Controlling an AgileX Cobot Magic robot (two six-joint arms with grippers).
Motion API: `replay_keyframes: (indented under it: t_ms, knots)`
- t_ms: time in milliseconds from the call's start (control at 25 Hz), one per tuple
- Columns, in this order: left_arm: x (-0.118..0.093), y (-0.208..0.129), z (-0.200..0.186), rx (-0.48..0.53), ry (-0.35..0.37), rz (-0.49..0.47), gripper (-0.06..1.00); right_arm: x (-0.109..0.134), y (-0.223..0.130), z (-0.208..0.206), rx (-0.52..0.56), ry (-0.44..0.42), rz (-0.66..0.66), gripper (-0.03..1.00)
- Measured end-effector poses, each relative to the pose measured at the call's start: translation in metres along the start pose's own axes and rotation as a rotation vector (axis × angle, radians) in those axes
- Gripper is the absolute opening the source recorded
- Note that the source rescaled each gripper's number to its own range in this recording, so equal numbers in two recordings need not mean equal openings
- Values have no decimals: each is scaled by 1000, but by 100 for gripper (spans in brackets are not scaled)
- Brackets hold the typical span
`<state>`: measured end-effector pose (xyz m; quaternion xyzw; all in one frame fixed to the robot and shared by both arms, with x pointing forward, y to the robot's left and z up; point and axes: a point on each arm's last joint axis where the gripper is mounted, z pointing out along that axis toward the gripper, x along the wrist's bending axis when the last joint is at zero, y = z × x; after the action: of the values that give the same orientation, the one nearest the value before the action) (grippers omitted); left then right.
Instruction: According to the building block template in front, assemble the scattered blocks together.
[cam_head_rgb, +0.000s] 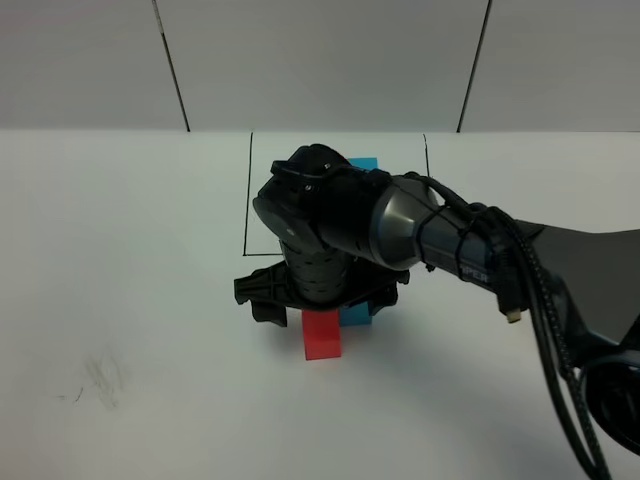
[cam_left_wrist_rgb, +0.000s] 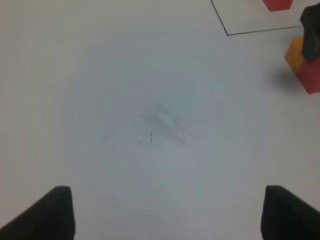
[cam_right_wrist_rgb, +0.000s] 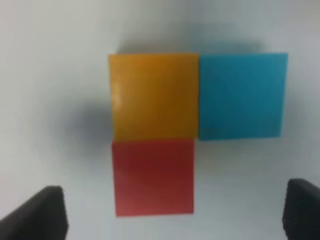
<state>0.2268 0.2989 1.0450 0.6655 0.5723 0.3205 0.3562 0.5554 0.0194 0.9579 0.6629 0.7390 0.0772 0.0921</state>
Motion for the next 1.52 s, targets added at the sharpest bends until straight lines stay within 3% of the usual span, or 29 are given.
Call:
replay_keyframes:
  t_ms: [200,440,840,1080,1240,1400,1520]
  knots:
    - [0,0,0,0,0,0,98,-17,10,-45,-100,-1,-17,93]
    - [0,0,0,0,0,0,98,-65,27,-86,-145,-56,19,93]
    - [0,0,0,0,0,0,98,-185,62,-138,-263,-122,75,93]
    - [0,0,0,0,0,0,98,-259,64,-167,-312,-125,110,93]
    - [0,0,0,0,0,0,98,-307,57,-188,-355,-177,76,93]
    - [0,0,0,0,0,0,98,-342,43,-210,-386,-236,72,93]
    - [0,0,0,0,0,0,98,-356,31,-228,-409,-268,66,93]
